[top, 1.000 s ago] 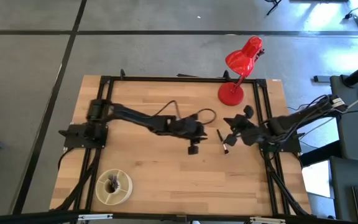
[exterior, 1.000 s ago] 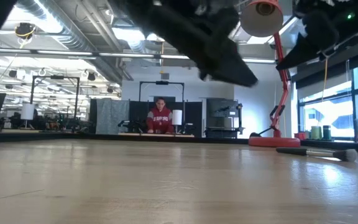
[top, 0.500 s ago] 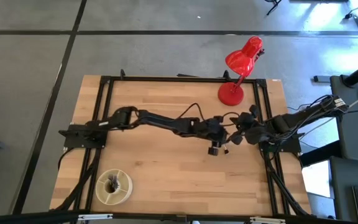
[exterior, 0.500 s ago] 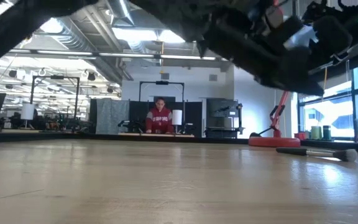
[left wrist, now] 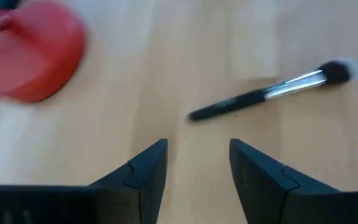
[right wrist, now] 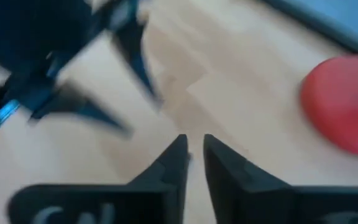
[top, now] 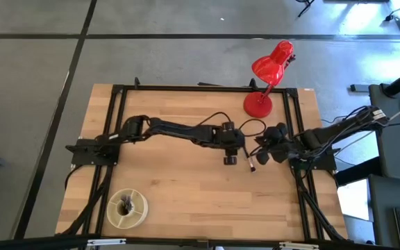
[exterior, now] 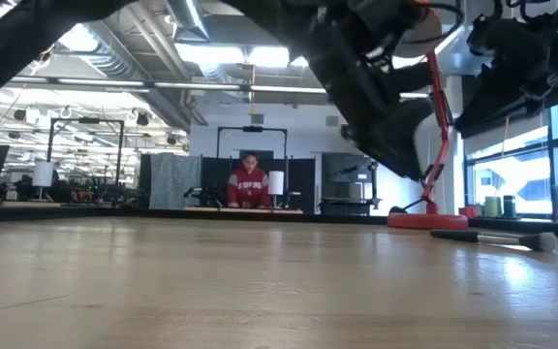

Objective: Pick & Place Makeup Brushes
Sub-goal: Put the black powder brush into the makeup organizer

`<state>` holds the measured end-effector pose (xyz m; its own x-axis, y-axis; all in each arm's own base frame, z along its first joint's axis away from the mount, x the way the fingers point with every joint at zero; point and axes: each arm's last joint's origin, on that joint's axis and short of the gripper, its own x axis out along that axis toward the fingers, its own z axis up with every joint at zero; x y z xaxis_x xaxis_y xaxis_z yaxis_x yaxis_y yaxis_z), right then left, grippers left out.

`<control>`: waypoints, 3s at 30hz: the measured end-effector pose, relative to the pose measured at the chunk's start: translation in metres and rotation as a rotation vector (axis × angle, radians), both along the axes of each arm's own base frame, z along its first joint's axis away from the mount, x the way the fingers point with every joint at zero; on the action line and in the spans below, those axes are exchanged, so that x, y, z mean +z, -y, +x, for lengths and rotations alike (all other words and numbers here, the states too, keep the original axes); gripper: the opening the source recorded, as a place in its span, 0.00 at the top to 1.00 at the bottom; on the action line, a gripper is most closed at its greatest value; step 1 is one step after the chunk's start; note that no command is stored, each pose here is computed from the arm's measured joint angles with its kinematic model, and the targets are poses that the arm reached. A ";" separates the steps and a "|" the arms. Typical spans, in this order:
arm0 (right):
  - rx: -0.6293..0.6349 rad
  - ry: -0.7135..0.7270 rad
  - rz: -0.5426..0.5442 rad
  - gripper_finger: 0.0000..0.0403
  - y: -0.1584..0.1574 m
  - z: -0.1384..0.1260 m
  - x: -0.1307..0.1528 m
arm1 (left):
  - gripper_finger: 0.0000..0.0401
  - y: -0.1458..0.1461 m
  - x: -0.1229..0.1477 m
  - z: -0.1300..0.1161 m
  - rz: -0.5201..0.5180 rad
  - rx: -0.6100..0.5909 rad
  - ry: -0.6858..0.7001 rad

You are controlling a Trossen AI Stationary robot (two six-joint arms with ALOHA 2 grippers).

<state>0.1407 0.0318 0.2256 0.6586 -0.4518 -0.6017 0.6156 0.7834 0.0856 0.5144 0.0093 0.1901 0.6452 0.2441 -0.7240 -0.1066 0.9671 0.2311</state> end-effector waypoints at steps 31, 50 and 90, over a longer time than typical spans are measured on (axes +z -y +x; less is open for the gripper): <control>-0.007 -0.424 0.451 0.60 -0.035 0.059 -0.091 | 0.68 0.032 -0.021 -0.080 0.088 0.255 -0.182; 0.211 -0.296 0.500 0.89 -0.041 0.073 -0.081 | 0.68 0.050 -0.019 -0.084 0.161 0.260 -0.176; 0.475 -0.095 0.161 0.88 -0.017 0.103 -0.064 | 0.48 0.055 0.000 -0.070 0.015 -0.199 -0.102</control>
